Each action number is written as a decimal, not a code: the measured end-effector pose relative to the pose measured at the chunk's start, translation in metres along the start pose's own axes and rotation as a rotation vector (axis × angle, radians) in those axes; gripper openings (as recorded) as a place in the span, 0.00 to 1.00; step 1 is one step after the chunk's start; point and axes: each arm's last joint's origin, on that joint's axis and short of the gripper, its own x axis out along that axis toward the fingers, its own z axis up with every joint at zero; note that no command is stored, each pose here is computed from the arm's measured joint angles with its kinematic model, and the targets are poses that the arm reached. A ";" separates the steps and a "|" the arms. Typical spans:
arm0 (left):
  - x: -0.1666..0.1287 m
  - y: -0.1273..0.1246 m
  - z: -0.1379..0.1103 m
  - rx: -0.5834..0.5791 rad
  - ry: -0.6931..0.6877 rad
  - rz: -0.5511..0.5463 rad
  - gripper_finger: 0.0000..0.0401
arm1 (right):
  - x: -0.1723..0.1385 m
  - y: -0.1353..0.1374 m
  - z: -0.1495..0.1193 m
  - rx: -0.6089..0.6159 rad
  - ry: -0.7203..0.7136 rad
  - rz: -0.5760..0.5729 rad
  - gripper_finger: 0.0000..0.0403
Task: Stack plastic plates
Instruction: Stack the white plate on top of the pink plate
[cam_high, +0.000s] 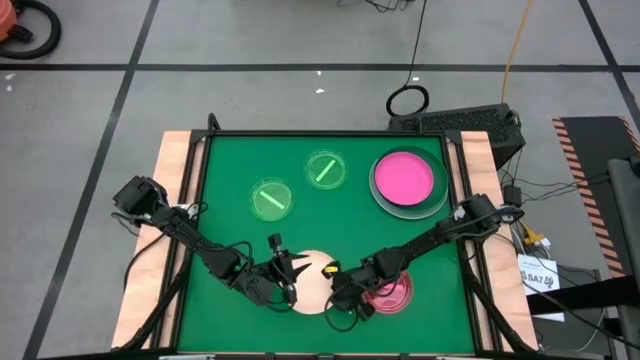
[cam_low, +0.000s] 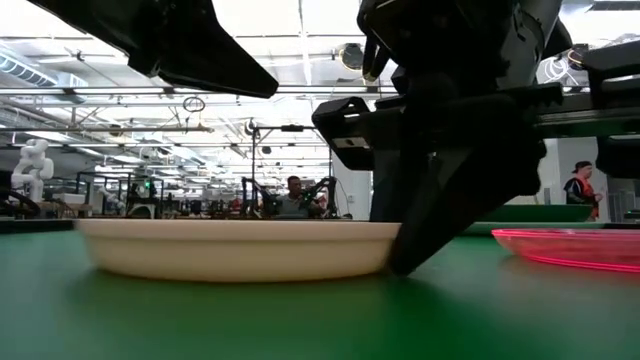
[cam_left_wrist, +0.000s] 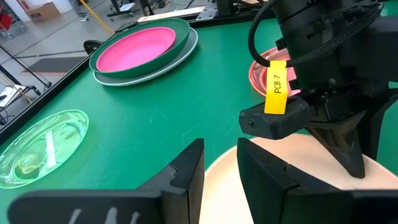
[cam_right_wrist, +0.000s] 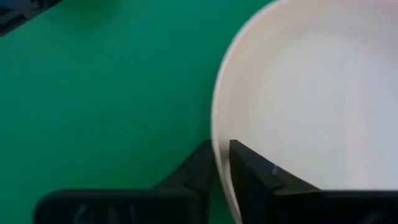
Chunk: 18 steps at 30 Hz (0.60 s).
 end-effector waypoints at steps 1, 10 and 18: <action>0.000 0.000 0.000 0.000 0.000 0.000 0.26 | 0.000 0.000 0.000 -0.006 0.000 0.000 0.08; 0.001 0.001 0.000 -0.036 -0.002 0.002 0.26 | -0.027 0.001 0.011 -0.010 -0.001 -0.001 0.03; 0.007 0.007 0.002 0.016 0.001 0.025 0.26 | -0.074 0.004 0.020 0.022 0.031 0.004 0.02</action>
